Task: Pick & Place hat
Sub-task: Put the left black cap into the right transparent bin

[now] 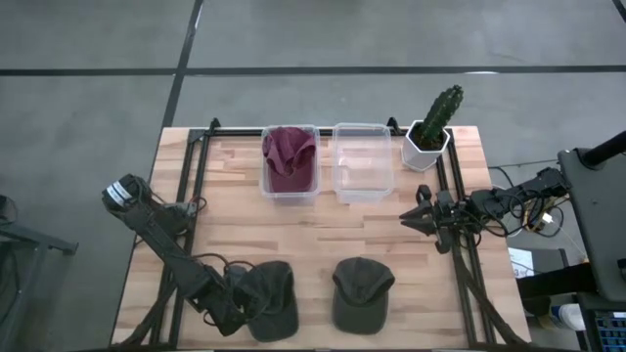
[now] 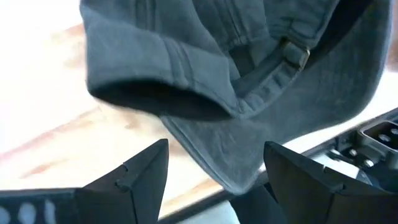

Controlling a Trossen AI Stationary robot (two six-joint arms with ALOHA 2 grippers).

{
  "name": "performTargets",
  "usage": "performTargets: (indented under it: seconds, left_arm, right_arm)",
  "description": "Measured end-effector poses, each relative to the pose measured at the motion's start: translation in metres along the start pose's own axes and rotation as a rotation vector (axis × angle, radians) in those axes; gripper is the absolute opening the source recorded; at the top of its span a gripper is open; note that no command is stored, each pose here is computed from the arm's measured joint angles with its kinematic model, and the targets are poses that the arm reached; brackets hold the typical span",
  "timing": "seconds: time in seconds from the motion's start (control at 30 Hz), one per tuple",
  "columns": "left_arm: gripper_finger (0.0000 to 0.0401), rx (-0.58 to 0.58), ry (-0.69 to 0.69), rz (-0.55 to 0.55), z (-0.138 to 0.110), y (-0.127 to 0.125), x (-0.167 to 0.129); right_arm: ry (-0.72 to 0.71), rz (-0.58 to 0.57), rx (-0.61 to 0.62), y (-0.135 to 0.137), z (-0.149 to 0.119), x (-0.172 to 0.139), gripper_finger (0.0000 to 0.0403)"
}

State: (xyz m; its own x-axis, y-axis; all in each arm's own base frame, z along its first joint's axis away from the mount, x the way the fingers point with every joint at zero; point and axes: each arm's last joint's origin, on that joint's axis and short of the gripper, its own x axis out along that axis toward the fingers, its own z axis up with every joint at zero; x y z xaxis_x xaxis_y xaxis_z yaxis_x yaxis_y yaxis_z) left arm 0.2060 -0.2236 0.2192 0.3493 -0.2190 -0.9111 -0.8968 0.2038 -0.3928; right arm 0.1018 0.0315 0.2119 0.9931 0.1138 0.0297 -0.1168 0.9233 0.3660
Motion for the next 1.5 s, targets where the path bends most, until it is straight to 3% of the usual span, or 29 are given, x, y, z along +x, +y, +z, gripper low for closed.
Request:
performTargets:
  seconds: [0.43, 0.7, 1.27, 1.4, 1.5]
  left_arm:
    - [0.0255, -0.012, -0.03, 0.038, 0.006, 0.013, 0.012]
    - [0.0255, -0.031, -0.076, -0.04, 0.009, 0.015, 0.021]
    - [0.0254, -0.018, -0.126, -0.083, 0.021, 0.034, 0.042]
    - [0.0232, -0.03, -0.113, -0.103, 0.022, 0.037, 0.046]
    - [0.0192, -0.044, -0.118, -0.097, 0.025, 0.04, 0.048]
  right_arm:
    - [0.002, -0.001, -0.007, 0.0, 0.0, 0.0, 0.0072]
    - [0.003, -0.001, -0.001, 0.0, 0.0, 0.0, 0.007]
    - [0.003, -0.002, 0.022, 0.0, 0.0, 0.0, 0.0072]
    - [0.003, -0.002, 0.024, 0.0, 0.0, 0.0, 0.0068]
    - [0.002, -0.002, 0.025, 0.0, 0.0, 0.0, 0.007]
